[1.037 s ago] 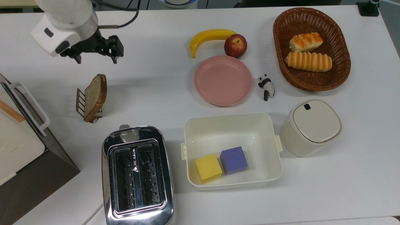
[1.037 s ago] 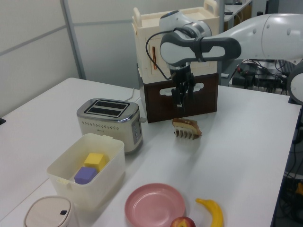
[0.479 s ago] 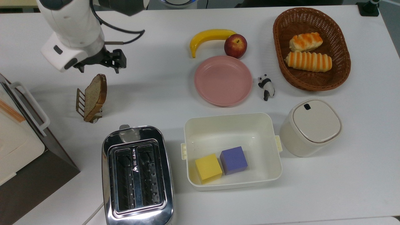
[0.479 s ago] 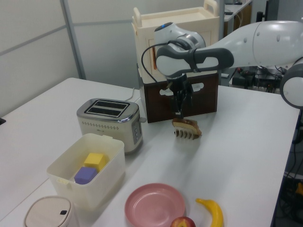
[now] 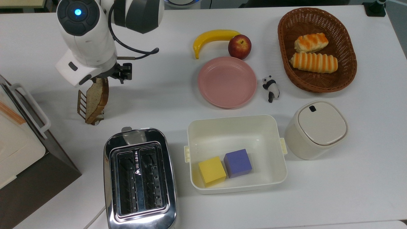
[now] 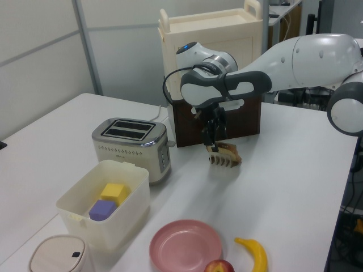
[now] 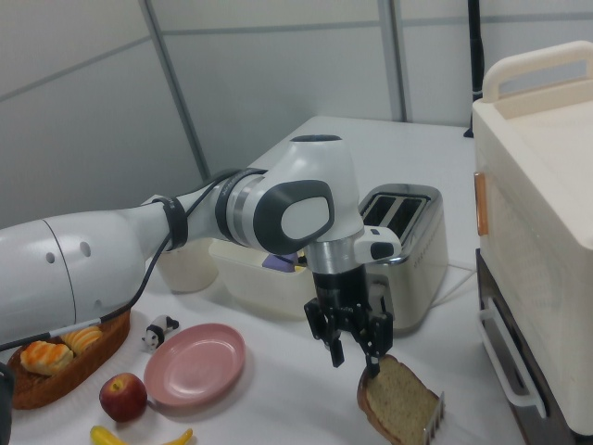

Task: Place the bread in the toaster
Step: 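Lower the open gripper over the bread slice's crust edge, then close the gripper on the bread slice's crust, then lift the bread slice up out of the metal rack, then carry the bread slice over the toaster slots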

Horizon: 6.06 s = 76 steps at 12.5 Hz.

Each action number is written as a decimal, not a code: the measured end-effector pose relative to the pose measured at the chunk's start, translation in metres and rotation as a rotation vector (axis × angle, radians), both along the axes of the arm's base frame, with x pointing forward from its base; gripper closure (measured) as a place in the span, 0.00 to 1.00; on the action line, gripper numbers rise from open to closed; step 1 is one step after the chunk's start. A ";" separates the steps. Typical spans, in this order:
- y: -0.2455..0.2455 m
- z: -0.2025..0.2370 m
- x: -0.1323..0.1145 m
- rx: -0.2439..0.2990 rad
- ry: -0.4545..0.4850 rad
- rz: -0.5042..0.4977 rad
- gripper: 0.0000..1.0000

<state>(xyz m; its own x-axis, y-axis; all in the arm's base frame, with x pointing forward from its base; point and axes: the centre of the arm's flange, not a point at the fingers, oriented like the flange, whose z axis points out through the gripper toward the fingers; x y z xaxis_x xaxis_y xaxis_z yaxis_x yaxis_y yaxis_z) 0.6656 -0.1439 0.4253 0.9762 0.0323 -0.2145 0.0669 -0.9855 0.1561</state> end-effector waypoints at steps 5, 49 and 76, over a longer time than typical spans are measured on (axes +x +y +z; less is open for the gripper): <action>0.000 -0.003 0.000 -0.003 0.004 0.000 0.34; 0.016 0.126 0.002 -0.015 -0.250 -0.015 0.93; 0.082 0.138 0.068 0.349 -0.814 -0.074 0.96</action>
